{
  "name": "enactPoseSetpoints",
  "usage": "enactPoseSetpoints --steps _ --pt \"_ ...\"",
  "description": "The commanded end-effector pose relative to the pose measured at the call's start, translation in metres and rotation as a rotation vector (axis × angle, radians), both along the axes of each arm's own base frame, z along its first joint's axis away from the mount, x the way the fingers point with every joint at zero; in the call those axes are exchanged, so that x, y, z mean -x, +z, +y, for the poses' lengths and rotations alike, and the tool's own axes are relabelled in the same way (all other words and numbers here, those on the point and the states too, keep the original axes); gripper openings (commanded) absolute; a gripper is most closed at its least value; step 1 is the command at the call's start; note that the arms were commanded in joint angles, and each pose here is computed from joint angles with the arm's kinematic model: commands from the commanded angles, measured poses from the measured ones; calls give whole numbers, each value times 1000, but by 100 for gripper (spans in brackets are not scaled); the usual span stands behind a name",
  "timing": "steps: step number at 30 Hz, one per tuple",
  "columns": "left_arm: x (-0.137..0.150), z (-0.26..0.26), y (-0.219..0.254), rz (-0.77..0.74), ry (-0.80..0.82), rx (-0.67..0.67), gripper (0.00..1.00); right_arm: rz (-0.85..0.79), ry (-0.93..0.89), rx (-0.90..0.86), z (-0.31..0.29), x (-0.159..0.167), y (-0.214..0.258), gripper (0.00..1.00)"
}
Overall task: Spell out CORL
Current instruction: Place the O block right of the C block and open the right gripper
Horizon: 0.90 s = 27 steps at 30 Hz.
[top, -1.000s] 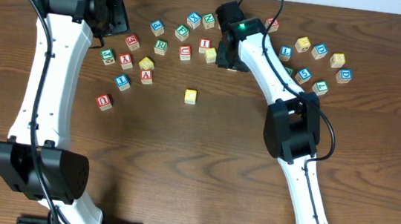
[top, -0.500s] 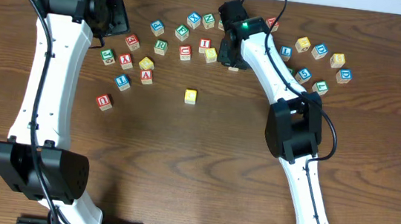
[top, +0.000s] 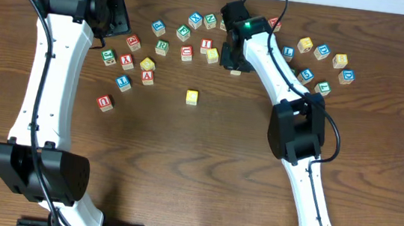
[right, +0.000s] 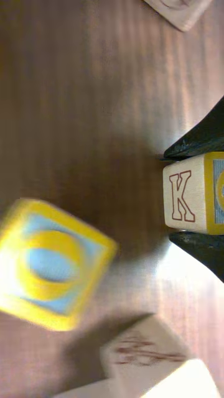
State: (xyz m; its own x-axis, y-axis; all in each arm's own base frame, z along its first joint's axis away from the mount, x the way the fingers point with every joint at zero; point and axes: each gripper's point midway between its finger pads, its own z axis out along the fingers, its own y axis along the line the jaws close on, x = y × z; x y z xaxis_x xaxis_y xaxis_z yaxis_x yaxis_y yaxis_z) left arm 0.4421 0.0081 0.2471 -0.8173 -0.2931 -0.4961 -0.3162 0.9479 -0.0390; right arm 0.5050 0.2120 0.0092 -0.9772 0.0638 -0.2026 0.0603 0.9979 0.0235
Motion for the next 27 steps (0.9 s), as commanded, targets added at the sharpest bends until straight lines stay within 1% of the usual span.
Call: enactPoseSetpoints --steps 1,5,8,16,20,25,27 --pt "-1 1 0 1 12 -4 65 33 96 -98 16 14 29 19" --pt "-1 1 0 2 11 -4 65 131 111 -125 23 38 24 13" --pt "-1 1 0 2 11 -4 65 185 126 -102 26 56 21 12" --pt "-1 1 0 1 11 -4 65 245 195 -61 50 88 19 17" --pt "-1 1 0 1 11 -4 65 243 197 -19 55 95 19 19" --pt "-1 1 0 1 11 -4 65 243 222 -12 70 105 19 20" --pt "-1 1 0 2 11 -4 65 242 206 -4 72 108 19 21"
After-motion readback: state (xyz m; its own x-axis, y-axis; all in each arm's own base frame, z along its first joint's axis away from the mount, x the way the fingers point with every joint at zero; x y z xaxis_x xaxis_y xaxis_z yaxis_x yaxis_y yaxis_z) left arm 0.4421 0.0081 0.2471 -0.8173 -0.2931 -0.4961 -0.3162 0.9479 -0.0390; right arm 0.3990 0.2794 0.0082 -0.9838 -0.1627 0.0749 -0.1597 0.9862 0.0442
